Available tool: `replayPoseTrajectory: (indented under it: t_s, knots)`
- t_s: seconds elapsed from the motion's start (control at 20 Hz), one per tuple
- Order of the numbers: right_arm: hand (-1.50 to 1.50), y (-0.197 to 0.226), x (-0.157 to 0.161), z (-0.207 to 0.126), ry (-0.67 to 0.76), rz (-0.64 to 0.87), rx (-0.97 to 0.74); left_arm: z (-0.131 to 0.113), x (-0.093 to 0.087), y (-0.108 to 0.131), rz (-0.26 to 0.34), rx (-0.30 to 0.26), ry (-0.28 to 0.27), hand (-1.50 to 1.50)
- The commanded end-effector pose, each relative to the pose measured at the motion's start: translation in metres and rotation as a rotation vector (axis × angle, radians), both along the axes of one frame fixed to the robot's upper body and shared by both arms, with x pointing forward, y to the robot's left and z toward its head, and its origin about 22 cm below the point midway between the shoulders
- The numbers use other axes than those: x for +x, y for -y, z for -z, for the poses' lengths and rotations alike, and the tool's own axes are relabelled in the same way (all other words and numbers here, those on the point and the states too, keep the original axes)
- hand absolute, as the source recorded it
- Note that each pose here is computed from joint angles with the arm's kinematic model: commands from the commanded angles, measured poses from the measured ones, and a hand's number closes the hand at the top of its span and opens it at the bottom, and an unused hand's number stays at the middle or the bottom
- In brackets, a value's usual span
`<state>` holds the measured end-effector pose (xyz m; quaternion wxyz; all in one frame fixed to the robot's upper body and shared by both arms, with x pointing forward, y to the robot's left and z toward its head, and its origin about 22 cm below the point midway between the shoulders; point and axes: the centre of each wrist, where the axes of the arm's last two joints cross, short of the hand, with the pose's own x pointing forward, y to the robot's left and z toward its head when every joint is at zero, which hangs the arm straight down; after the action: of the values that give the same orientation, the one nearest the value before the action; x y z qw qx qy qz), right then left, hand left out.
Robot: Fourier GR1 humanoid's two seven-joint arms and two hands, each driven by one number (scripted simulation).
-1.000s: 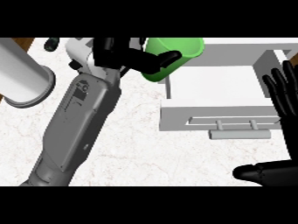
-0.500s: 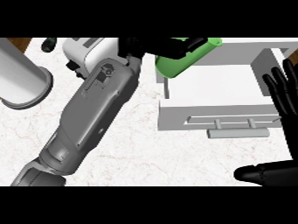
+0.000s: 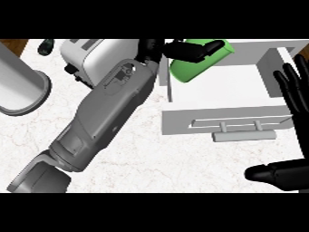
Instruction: Pick up the cup, place it into the drawer and close the drawer
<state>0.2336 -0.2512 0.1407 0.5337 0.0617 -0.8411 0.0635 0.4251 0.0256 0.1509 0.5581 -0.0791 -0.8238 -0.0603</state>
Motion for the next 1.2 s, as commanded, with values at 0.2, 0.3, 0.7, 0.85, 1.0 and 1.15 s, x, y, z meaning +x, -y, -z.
replayPoseTrajectory:
  t_s: [0.2, 0.3, 0.7, 0.85, 1.0, 1.15]
  knots:
    - [-1.5, -0.015, 0.006, 0.002, -0.018, -0.058, -0.011, 0.003, -0.001, 0.018, -0.037, 0.123, -0.026, 1.5]
    - [-1.5, -0.005, 0.009, 0.001, 0.0, -0.026, 0.002, -0.003, 0.008, 0.014, -0.003, 0.135, -0.021, 1.5]
    - [-1.5, -0.009, 0.002, 0.002, 0.022, -0.079, 0.014, 0.013, 0.002, 0.019, -0.051, 0.272, -0.027, -1.5]
    - [-1.5, -0.019, 0.008, -0.001, 0.026, -0.068, 0.015, 0.022, 0.003, 0.014, -0.059, 0.288, -0.05, -1.5]
    - [-1.5, -0.013, 0.009, 0.002, 0.032, -0.092, 0.03, 0.028, -0.002, 0.015, -0.07, 0.232, -0.024, -1.5]
    - [-1.5, -0.014, 0.009, -0.003, 0.022, -0.095, 0.053, 0.011, -0.001, 0.022, -0.009, 0.165, -0.019, -1.5]
